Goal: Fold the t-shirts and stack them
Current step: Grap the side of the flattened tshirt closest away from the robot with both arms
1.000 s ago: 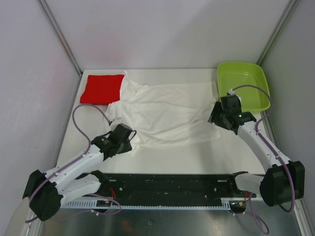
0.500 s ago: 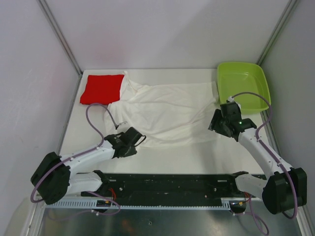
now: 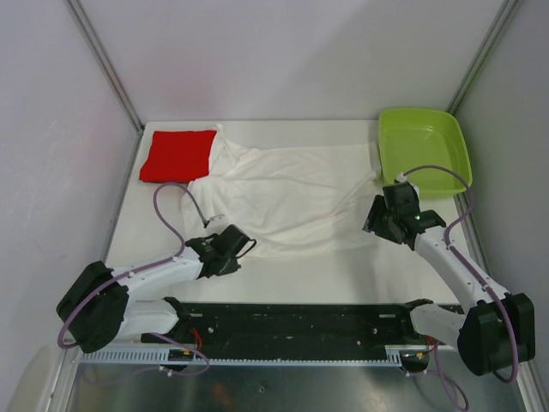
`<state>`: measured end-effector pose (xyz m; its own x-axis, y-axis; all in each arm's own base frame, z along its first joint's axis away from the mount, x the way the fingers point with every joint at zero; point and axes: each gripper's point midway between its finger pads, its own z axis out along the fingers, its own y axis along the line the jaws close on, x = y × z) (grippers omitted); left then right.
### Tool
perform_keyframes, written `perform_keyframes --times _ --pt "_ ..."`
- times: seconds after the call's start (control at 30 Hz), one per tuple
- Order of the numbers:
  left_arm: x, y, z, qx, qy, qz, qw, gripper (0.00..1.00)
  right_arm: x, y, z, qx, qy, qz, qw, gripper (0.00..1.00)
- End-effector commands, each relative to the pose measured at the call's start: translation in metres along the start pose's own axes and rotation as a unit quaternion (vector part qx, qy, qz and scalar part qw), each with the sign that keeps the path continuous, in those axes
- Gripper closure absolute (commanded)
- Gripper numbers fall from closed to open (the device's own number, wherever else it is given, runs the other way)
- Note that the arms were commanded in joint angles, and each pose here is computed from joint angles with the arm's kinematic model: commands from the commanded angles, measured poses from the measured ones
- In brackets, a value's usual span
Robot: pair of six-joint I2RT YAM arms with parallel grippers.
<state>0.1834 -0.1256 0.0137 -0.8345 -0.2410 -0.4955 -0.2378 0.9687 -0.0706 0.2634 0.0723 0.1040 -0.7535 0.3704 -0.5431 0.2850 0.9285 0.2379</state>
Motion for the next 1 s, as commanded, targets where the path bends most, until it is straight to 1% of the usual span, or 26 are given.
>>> perform_keyframes --times 0.0,0.07,0.13,0.23,0.37,0.47,0.6,0.73,0.83,0.97 --pt "-0.007 -0.002 -0.001 0.004 -0.022 -0.01 1.0 0.87 -0.003 0.001 -0.001 -0.002 -0.014 0.004 1.0 0.35" --pt "-0.017 -0.003 -0.009 0.01 -0.036 -0.012 0.999 0.96 -0.001 -0.001 0.001 0.001 -0.014 0.003 1.0 0.35" --pt "-0.029 -0.001 -0.02 0.01 -0.052 -0.013 0.999 0.99 0.001 -0.003 0.003 0.006 -0.011 0.002 1.0 0.35" --pt "-0.061 0.001 -0.045 0.017 -0.09 -0.023 0.996 1.0 0.005 -0.007 0.008 0.012 -0.007 0.001 1.0 0.35" --pt "-0.117 0.003 -0.077 0.031 -0.141 -0.041 0.989 1.0 0.008 -0.009 0.016 0.018 0.0 0.004 1.0 0.35" --pt "-0.155 0.003 -0.088 0.023 -0.161 -0.04 0.986 1.0 0.011 -0.011 0.022 0.024 0.005 0.005 1.0 0.35" --pt "-0.197 -0.006 -0.079 0.009 -0.166 -0.036 0.985 1.0 0.015 -0.017 0.033 0.035 0.014 0.012 0.999 0.35" --pt "-0.23 -0.016 -0.059 0.006 -0.162 -0.039 0.986 1.0 0.018 -0.023 0.043 0.047 0.023 0.024 0.998 0.36" --pt "-0.249 -0.021 -0.045 0.002 -0.157 -0.04 0.987 1.0 0.021 -0.026 0.05 0.055 0.029 0.031 0.998 0.38" --pt "-0.262 -0.021 -0.03 -0.005 -0.148 -0.041 0.988 1.0 0.027 -0.027 0.061 0.061 0.041 0.038 0.997 0.4"
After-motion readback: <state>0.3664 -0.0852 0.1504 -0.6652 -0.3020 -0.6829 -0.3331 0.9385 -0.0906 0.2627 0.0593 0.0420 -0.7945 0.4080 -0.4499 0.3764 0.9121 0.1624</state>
